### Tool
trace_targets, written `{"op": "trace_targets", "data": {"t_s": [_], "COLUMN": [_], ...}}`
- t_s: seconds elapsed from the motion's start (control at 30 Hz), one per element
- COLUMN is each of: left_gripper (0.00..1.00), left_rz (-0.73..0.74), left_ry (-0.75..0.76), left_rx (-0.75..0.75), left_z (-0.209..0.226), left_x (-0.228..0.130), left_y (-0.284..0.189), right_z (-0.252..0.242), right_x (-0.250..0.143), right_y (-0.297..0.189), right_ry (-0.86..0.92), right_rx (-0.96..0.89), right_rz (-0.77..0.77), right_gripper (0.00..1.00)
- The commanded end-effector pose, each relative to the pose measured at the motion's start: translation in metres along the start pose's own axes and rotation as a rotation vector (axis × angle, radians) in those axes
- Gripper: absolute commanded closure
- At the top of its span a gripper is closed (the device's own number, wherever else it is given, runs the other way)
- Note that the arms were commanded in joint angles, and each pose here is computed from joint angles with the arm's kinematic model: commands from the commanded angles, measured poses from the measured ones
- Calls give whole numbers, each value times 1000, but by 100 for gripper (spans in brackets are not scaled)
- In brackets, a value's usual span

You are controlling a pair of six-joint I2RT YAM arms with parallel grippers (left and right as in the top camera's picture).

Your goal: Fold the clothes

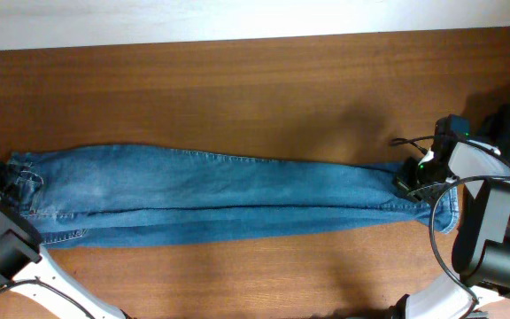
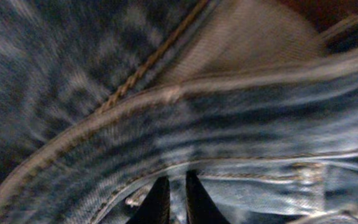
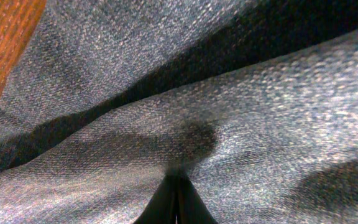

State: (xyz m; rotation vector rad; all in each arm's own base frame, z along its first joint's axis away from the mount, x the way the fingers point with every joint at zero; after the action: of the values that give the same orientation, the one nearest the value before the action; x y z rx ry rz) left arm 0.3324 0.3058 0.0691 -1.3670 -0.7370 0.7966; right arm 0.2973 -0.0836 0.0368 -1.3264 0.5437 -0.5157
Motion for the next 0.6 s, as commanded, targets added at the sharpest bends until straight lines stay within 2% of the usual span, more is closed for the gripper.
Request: {"op": "trace_targets", "data": {"t_s": [0.0, 0.1, 0.13, 0.17, 0.4, 0.43, 0.57], "left_gripper": [79, 60, 45, 41, 41, 34, 25], "left_rz": [-45, -58, -62, -62, -58, -58, -57], "left_ry": [14, 29, 34, 36, 38, 38, 38], "left_rx": [-96, -174, -214, -230, -259, -259, -259], "left_z": [-25, -40, -46, -48, -52, -52, -52], "left_x": [9, 11, 12, 11, 11, 11, 11], "left_y": [-27, -47, -55, -57, -62, -62, -62], "right_z": [-35, -35, -35, -35, -36, -36, -36], "right_x": [-3, -3, -4, -4, -6, -6, -7], "right_y": [19, 19, 19, 19, 18, 18, 18], "right_ry": [25, 25, 25, 25, 27, 27, 28], "right_rx": [-168, -169, -169, -170, -173, -173, -174], "right_rz": [22, 26, 28, 29, 38, 39, 42], "right_gripper": [92, 90, 89, 88, 83, 83, 77]}}
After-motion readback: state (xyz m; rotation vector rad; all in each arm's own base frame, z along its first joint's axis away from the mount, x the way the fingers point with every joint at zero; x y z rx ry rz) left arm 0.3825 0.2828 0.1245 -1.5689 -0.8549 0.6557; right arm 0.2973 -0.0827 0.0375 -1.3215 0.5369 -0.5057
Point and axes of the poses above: each gripper's point midway between its finger pads, its own y axis out along the fingers, its own z axis along the line the jaws close on, x = y × z, the point moved 4 cm from there along -y, back along the fingers, and after that the axes turned 2 degrees about -y, right-handed, at the moved point
